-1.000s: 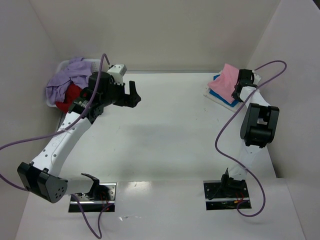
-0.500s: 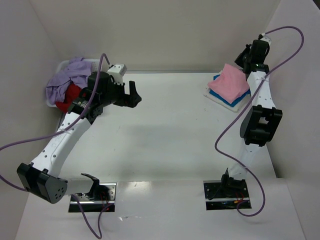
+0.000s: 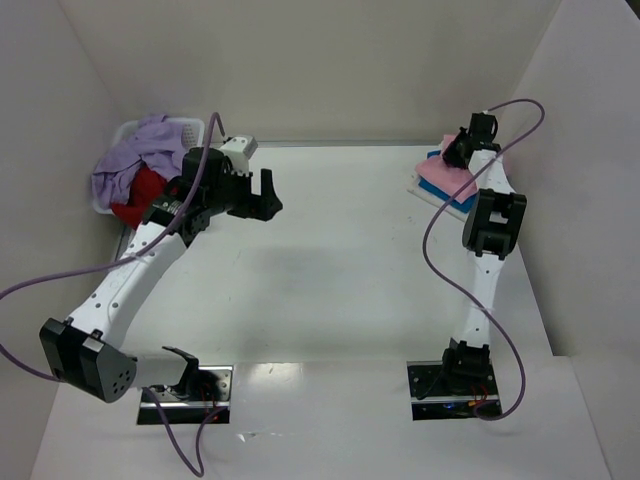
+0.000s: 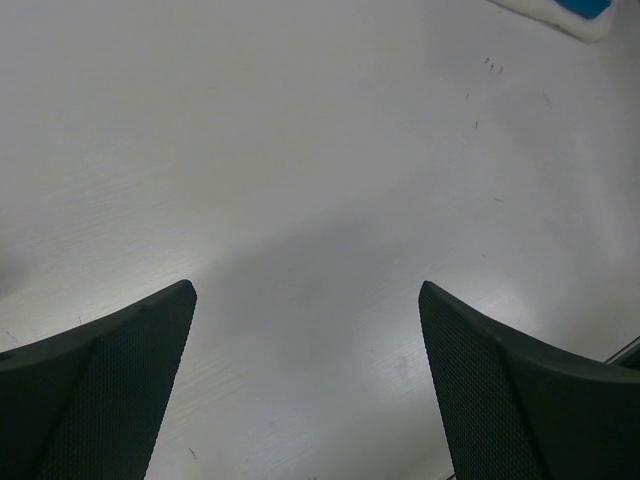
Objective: Fold and stack the t-shirts
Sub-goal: Put the neatly folded tshirt into the corner of the board with the right arm
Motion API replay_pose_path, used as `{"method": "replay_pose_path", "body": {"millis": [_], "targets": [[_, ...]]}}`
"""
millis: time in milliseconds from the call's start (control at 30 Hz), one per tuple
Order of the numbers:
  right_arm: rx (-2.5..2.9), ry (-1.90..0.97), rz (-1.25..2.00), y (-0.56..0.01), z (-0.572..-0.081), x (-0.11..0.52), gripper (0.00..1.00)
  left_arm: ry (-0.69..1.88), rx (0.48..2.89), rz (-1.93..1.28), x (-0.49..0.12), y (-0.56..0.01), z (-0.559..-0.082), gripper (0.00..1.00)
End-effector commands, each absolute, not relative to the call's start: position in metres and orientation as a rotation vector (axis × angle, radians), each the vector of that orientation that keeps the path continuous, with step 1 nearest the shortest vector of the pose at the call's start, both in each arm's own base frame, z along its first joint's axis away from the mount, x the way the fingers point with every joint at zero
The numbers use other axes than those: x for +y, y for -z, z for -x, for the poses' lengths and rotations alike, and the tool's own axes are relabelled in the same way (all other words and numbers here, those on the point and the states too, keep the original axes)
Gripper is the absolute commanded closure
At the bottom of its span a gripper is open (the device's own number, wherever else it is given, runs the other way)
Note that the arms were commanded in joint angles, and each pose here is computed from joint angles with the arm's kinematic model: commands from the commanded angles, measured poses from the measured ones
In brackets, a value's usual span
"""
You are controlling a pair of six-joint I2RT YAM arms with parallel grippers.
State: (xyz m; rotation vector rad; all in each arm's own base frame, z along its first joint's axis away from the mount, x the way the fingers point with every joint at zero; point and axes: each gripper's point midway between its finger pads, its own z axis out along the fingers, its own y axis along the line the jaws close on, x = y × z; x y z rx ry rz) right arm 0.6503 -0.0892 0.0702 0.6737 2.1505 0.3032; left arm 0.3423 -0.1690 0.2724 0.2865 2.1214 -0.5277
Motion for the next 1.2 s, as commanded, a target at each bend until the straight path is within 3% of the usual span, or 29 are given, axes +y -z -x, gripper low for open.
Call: {"method": "replay_pose_path", "body": {"millis": [0,333,767,1167], "targets": [[2.020,-0.157,-0.646,-0.135,-0.671,-0.108,1.00,0.554,2.140,-0.260,-0.171,-0.263,-0.346,0.00],[1.923,-0.131,-0.582,-0.207,-0.668,-0.105,1.00,0.583,2.161,-0.257,-0.174,-0.255,-0.350,0.00],[2.073,0.115,-0.653,-0.094,-0.662,-0.133,1.00,0.554,2.184,-0.279,-0.171,-0.248,-0.349,0.00],[1.968,0.192,-0.635,-0.120,-0.684,-0.150,0.98,0.580,2.235,-0.294,-0.177,-0.235,-0.352,0.00]]}}
